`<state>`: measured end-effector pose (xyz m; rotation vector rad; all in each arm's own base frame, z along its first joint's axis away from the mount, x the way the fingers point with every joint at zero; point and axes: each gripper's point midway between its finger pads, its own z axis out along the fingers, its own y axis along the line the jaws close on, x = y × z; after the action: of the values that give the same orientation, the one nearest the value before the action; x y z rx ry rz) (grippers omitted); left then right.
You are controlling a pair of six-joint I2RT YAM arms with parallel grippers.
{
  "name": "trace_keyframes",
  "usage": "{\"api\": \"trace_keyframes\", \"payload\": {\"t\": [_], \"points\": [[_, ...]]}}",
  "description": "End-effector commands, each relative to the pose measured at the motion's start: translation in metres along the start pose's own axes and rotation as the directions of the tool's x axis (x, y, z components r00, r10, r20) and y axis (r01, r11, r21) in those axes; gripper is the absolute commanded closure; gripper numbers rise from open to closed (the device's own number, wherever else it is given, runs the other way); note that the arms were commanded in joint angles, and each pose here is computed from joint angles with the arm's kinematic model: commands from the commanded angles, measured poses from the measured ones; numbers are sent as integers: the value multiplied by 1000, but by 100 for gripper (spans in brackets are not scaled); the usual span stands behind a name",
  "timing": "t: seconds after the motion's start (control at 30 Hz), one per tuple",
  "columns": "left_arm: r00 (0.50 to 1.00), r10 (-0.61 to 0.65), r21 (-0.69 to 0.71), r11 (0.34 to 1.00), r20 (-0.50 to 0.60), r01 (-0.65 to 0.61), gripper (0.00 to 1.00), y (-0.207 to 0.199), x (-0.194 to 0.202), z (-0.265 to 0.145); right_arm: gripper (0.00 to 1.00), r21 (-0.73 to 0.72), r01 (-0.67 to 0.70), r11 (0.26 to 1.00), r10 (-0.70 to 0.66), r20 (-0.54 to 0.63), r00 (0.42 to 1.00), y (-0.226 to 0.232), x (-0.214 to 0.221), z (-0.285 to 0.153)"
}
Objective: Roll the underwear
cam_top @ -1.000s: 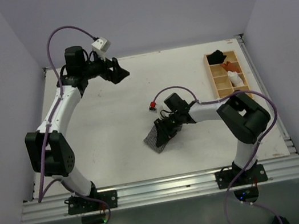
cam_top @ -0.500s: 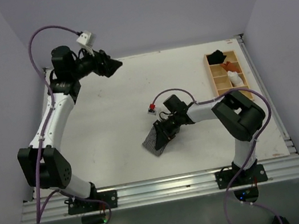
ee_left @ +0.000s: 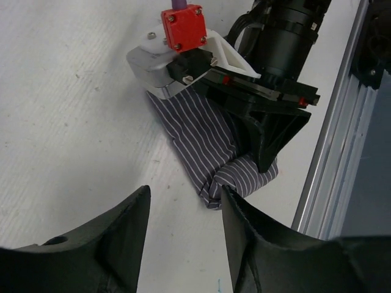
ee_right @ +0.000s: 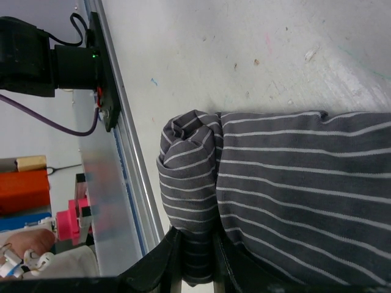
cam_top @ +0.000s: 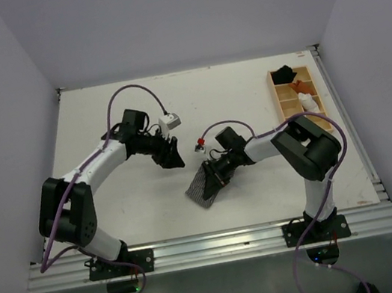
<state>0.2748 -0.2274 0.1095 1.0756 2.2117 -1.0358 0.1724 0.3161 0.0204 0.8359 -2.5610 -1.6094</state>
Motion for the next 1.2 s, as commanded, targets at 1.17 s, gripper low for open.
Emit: {"api": "trace_keyframes", "payload": {"t": [1.17], "points": [[970,-120,106,984,-214,145,71,-38,86,74,84,114,-44,992,51,-55,997,-30,7,7]]}}
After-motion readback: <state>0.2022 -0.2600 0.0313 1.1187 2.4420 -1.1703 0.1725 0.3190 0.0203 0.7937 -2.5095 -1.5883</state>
